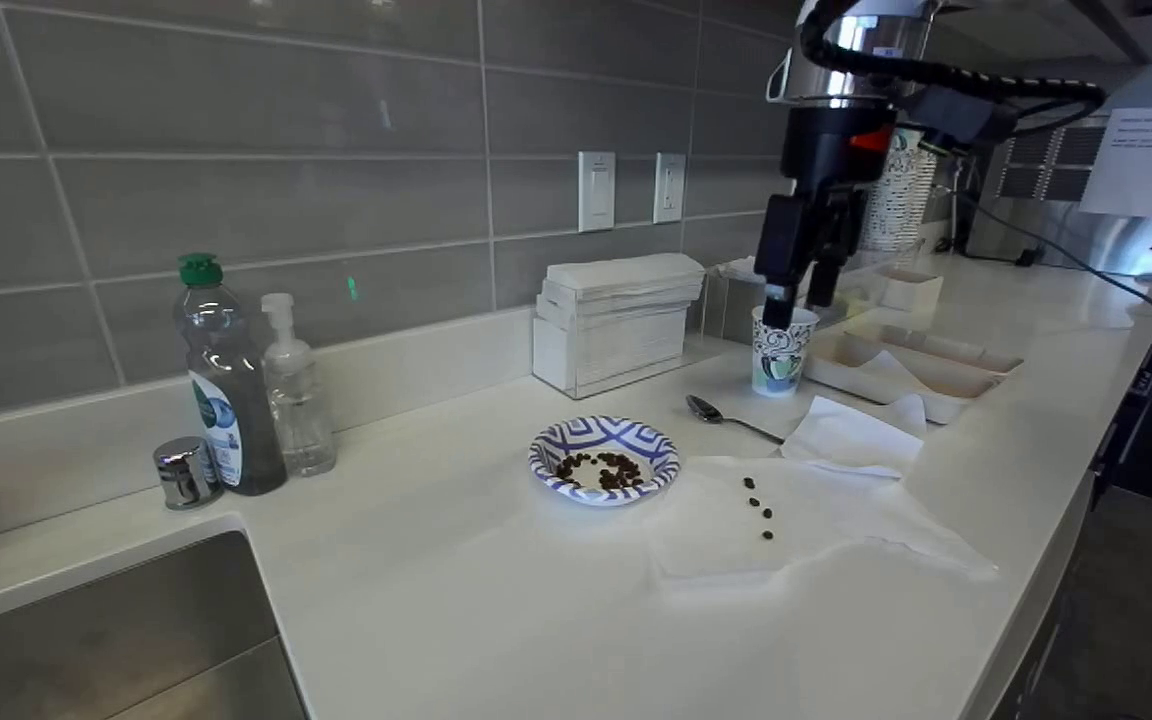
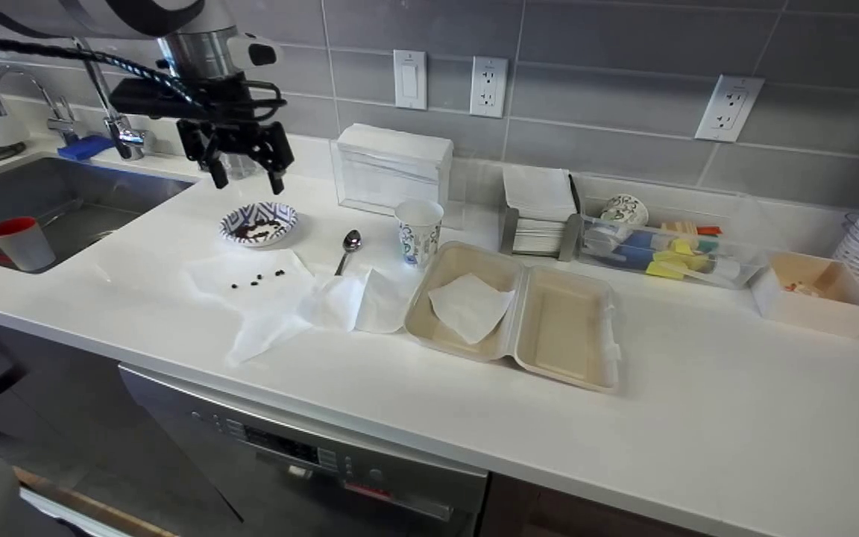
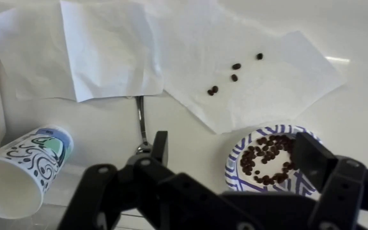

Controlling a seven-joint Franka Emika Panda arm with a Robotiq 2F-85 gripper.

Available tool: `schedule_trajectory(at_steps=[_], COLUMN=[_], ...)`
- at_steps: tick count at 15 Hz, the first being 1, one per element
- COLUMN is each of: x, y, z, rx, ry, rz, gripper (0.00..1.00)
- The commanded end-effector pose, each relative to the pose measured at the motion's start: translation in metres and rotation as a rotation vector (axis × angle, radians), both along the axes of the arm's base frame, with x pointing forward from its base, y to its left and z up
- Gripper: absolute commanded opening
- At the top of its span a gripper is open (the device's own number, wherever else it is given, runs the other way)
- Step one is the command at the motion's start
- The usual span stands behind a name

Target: Move some of the contents in the bowl using a spoon and put them on the paper towel

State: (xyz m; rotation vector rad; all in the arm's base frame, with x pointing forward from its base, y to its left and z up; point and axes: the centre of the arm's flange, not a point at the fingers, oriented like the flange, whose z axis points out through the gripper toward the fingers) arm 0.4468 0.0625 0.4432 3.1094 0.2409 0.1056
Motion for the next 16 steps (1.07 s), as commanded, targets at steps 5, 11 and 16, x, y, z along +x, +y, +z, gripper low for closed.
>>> schedule_trajectory(at_steps=[5,11,16], x=[0.026,0.036,0.035], y=[-0.075,-0.088,-0.087], z=[-0.061,-0.117,-0.13], rx=[-0.021,-0.047,-0.033], ry=[-0.066,-0.033,-0.001], rz=[0.115,0.134,0.117], gripper=[1.0,1.0,1.0])
